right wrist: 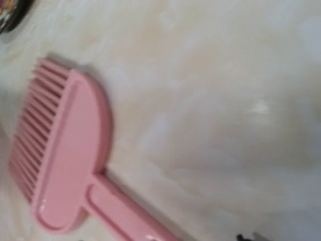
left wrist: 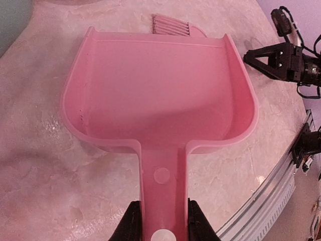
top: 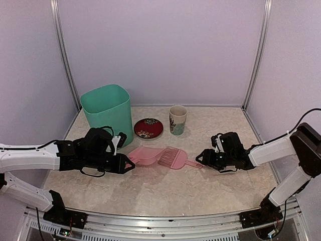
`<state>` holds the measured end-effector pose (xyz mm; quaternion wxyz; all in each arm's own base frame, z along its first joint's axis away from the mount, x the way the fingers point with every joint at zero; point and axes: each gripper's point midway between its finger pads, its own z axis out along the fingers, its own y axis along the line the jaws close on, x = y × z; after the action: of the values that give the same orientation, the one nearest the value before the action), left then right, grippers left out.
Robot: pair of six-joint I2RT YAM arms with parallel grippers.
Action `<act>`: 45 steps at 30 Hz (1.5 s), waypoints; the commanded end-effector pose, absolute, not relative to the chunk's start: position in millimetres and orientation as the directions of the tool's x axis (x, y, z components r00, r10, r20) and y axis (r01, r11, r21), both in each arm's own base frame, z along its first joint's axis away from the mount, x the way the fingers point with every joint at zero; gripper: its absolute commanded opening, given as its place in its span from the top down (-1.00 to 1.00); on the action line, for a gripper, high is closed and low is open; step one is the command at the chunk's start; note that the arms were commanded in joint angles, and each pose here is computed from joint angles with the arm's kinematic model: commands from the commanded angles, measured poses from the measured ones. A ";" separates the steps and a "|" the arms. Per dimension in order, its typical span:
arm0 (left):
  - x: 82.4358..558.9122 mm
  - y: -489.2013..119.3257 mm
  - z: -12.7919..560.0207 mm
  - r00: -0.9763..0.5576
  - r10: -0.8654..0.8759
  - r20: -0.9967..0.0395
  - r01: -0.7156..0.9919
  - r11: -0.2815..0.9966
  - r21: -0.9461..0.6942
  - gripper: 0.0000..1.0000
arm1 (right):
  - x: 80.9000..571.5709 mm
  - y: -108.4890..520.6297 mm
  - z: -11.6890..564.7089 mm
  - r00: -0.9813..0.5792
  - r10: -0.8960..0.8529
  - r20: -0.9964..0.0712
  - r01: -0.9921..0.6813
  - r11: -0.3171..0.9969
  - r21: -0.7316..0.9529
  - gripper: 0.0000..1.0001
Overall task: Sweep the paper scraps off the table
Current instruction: Place the dustpan at the center of the board.
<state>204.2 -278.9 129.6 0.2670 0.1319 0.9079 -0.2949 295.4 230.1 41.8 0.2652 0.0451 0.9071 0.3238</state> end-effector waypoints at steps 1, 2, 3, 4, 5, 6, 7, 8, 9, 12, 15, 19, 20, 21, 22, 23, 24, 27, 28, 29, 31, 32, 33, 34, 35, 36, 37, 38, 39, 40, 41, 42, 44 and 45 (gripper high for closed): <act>208.9 -295.5 125.7 -0.803 0.109 -0.585 0.421 0.799 -0.429 1.00 | 291.0 196.9 39.0 -0.823 0.253 -0.509 -0.047 0.862 0.505 -0.29; 209.6 -298.5 122.8 -0.801 0.118 -0.586 0.423 0.804 -0.417 1.00 | 289.6 193.0 40.5 -0.818 0.254 -0.516 -0.042 0.868 0.494 -0.30; 210.9 -301.6 121.1 -0.799 0.122 -0.588 0.423 0.809 -0.408 1.00 | 288.2 190.0 42.4 -0.814 0.254 -0.522 -0.040 0.872 0.487 -0.31; 212.7 -304.8 119.9 -0.797 0.126 -0.590 0.423 0.814 -0.399 1.00 | 287.8 188.0 46.0 -0.808 0.255 -0.531 -0.042 0.875 0.483 -0.32; 214.2 -306.6 116.1 -0.797 0.133 -0.588 0.422 0.820 -0.386 1.00 | 286.5 186.6 49.0 -0.805 0.256 -0.536 -0.044 0.875 0.483 -0.32; 215.0 -308.2 112.6 -0.797 0.139 -0.588 0.420 0.827 -0.374 1.00 | 285.2 184.7 51.6 -0.800 0.256 -0.542 -0.045 0.876 0.480 -0.33; 217.0 -309.8 110.9 -0.794 0.142 -0.592 0.418 0.834 -0.361 1.00 | 285.1 182.8 55.3 -0.794 0.258 -0.551 -0.047 0.877 0.478 -0.34; 218.4 -310.9 107.9 -0.792 0.146 -0.592 0.416 0.840 -0.349 1.00 | 284.0 181.4 57.5 -0.791 0.257 -0.555 -0.047 0.879 0.475 -0.35; 220.2 -311.2 104.8 -0.792 0.147 -0.593 0.410 0.847 -0.338 1.00 | 283.6 180.1 60.6 -0.787 0.256 -0.562 -0.050 0.880 0.472 -0.36; 223.0 -310.8 93.9 -0.798 0.147 -0.584 0.389 0.867 -0.313 0.91 | 282.5 177.1 68.7 -0.776 0.252 -0.578 -0.059 0.884 0.465 -0.38; 219.7 -313.5 85.1 -0.798 0.166 -0.579 0.392 0.873 -0.290 0.65 | 281.5 173.6 73.5 -0.769 0.247 -0.590 -0.062 0.890 0.452 -0.39; 212.5 -319.4 77.8 -0.799 0.194 -0.569 0.410 0.868 -0.281 0.33 | 281.3 171.4 79.6 -0.758 0.238 -0.607 -0.072 0.895 0.441 -0.41; 210.7 -320.2 76.5 -0.800 0.199 -0.566 0.414 0.866 -0.281 0.24 | 281.9 171.6 81.4 -0.756 0.238 -0.610 -0.074 0.895 0.441 -0.41; 209.0 -321.6 75.6 -0.799 0.204 -0.566 0.419 0.864 -0.281 0.18 | 282.0 171.7 82.0 -0.756 0.235 -0.611 -0.077 0.895 0.439 -0.42; 207.9 -321.3 74.2 -0.799 0.207 -0.564 0.419 0.865 -0.277 0.12 | 282.3 172.7 83.1 -0.756 0.230 -0.613 -0.083 0.895 0.438 -0.42; 207.6 -320.9 73.4 -0.801 0.206 -0.562 0.416 0.867 -0.275 0.05 | 282.5 172.9 83.7 -0.757 0.227 -0.613 -0.085 0.896 0.436 -0.42; 207.1 -320.1 73.0 -0.802 0.206 -0.561 0.414 0.869 -0.272 -0.02 | 283.0 173.3 85.0 -0.756 0.224 -0.615 -0.088 0.896 0.435 -0.42; 207.1 -319.1 83.4 -0.789 0.188 -0.584 0.410 0.870 -0.274 -0.29 | 284.4 172.3 89.2 -0.749 0.220 -0.625 -0.091 0.900 0.426 -0.42; 207.2 -319.1 89.9 -0.782 0.179 -0.597 0.412 0.867 -0.279 -0.37 | 284.5 171.7 90.4 -0.747 0.217 -0.628 -0.094 0.901 0.423 -0.43; 207.3 -318.7 95.4 -0.775 0.173 -0.608 0.415 0.865 -0.283 -0.44 | 285.3 171.5 92.8 -0.743 0.214 -0.634 -0.097 0.903 0.418 -0.43; 208.0 -317.1 109.3 -0.760 0.150 -0.632 0.417 0.859 -0.297 -0.58 | 287.3 170.2 97.6 -0.736 0.207 -0.645 -0.100 0.909 0.406 -0.43; 208.3 -315.5 116.0 -0.752 0.138 -0.644 0.417 0.857 -0.303 -0.64 | 288.2 169.5 99.7 -0.732 0.202 -0.651 -0.102 0.912 0.398 -0.43; 209.1 -313.4 124.0 -0.742 0.121 -0.659 0.415 0.856 -0.310 -0.74 | 289.1 169.0 101.6 -0.730 0.196 -0.655 -0.104 0.915 0.390 -0.44; 209.7 -310.2 129.0 -0.735 0.104 -0.670 0.409 0.856 -0.316 -0.87 | 289.8 168.8 103.2 -0.729 0.189 -0.658 -0.108 0.917 0.383 -0.46; 210.4 -306.3 135.2 -0.726 0.083 -0.683 0.402 0.856 -0.324 -0.96 | 292.3 166.7 105.9 -0.719 0.184 -0.670 -0.105 0.924 0.367 -0.49; 210.3 -302.7 140.4 -0.717 0.066 -0.694 0.399 0.855 -0.331 -0.98 | 294.2 165.2 108.6 -0.711 0.180 -0.680 -0.105 0.929 0.355 -0.54; 210.4 -298.8 144.4 -0.709 0.046 -0.704 0.394 0.854 -0.340 -0.98 | 295.8 164.0 111.8 -0.702 0.176 -0.690 -0.106 0.932 0.347 -0.60; 210.8 -294.5 148.7 -0.700 0.026 -0.714 0.386 0.855 -0.347 -0.98 | 297.4 163.3 115.6 -0.692 0.169 -0.702 -0.114 0.935 0.337 -0.64; 210.4 -289.6 155.6 -0.689 0.000 -0.725 0.379 0.852 -0.360 -0.98 | 299.2 162.5 119.9 -0.680 0.166 -0.715 -0.118 0.936 0.330 -0.68; 211.2 -284.8 159.8 -0.679 -0.023 -0.734 0.369 0.853 -0.368 -0.98 | 301.0 161.4 123.8 -0.666 0.160 -0.728 -0.123 0.940 0.319 -0.72; 212.0 -279.8 164.2 -0.668 -0.047 -0.743 0.358 0.855 -0.376 -0.98 | 302.7 159.7 126.8 -0.653 0.155 -0.741 -0.124 0.944 0.306 -0.78; 213.3 -274.2 167.6 -0.654 -0.069 -0.754 0.346 0.858 -0.379 -0.98 | 305.2 156.4 130.0 -0.637 0.152 -0.755 -0.118 0.950 0.290 -0.84; 217.2 -262.3 174.3 -0.618 -0.110 -0.778 0.322 0.868 -0.378 -0.98 | 309.6 149.2 133.3 -0.607 0.148 -0.781 -0.098 0.961 0.258 -0.97; 219.0 -256.6 177.0 -0.603 -0.126 -0.788 0.310 0.873 -0.376 -0.98 | 312.0 145.4 135.1 -0.590 0.146 -0.794 -0.088 0.966 0.242 -1.00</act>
<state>209.4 -278.2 167.6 0.3958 0.0950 0.8752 -0.2615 297.7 162.6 115.0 0.4022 0.0110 0.8986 0.1750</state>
